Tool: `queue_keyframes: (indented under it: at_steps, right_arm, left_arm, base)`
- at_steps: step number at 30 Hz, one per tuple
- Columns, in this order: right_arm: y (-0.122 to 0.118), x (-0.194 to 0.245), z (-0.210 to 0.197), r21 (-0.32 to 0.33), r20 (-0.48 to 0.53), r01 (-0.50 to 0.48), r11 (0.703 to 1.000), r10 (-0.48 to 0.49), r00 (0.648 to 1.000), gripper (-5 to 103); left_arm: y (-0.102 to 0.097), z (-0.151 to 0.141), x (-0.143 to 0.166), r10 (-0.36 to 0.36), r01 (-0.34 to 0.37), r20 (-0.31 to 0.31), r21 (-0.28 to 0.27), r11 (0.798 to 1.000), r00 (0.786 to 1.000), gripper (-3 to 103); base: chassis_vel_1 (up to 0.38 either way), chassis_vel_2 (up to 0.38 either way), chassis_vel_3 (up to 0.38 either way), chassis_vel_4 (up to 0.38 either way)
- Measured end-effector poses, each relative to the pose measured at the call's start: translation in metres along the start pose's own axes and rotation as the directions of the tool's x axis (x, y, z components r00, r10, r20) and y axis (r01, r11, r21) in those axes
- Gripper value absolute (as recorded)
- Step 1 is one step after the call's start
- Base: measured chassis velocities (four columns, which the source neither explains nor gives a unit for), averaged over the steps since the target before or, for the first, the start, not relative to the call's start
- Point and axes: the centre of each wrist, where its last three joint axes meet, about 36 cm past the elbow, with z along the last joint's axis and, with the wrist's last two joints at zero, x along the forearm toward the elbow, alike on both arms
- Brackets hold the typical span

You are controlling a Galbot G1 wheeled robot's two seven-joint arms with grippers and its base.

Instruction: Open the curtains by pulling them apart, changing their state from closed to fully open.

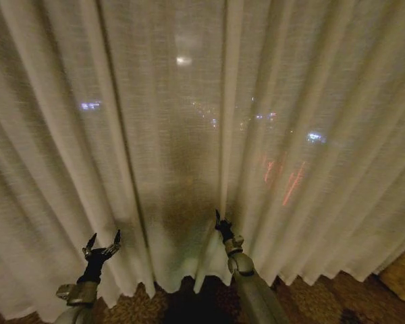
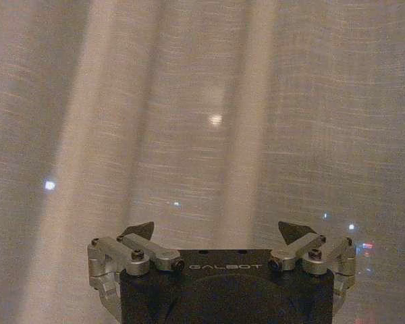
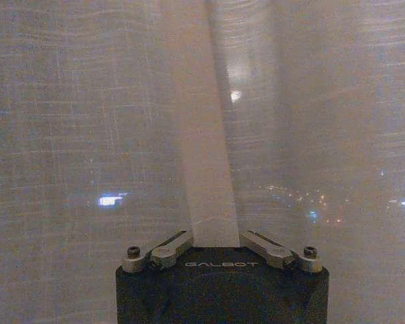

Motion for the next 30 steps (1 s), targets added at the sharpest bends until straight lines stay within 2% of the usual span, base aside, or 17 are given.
queue_keyframes:
  at_steps: [11,30]
  right_arm:
    - [0.002,0.001,0.002,-0.002,0.000,0.020,1.000,-0.020,1.000,0]
    - [-0.010,0.013,0.002,0.005,0.002,0.022,1.000,-0.022,1.000,0]
  left_arm:
    - [0.000,0.000,0.000,0.000,0.000,0.000,0.000,1.000,1.000,100]
    - [0.000,0.000,0.000,0.000,0.000,0.000,0.000,1.000,1.000,100]
  base:
    - [-0.349,-0.349,0.355,0.348]
    - [-0.352,-0.356,0.354,0.353]
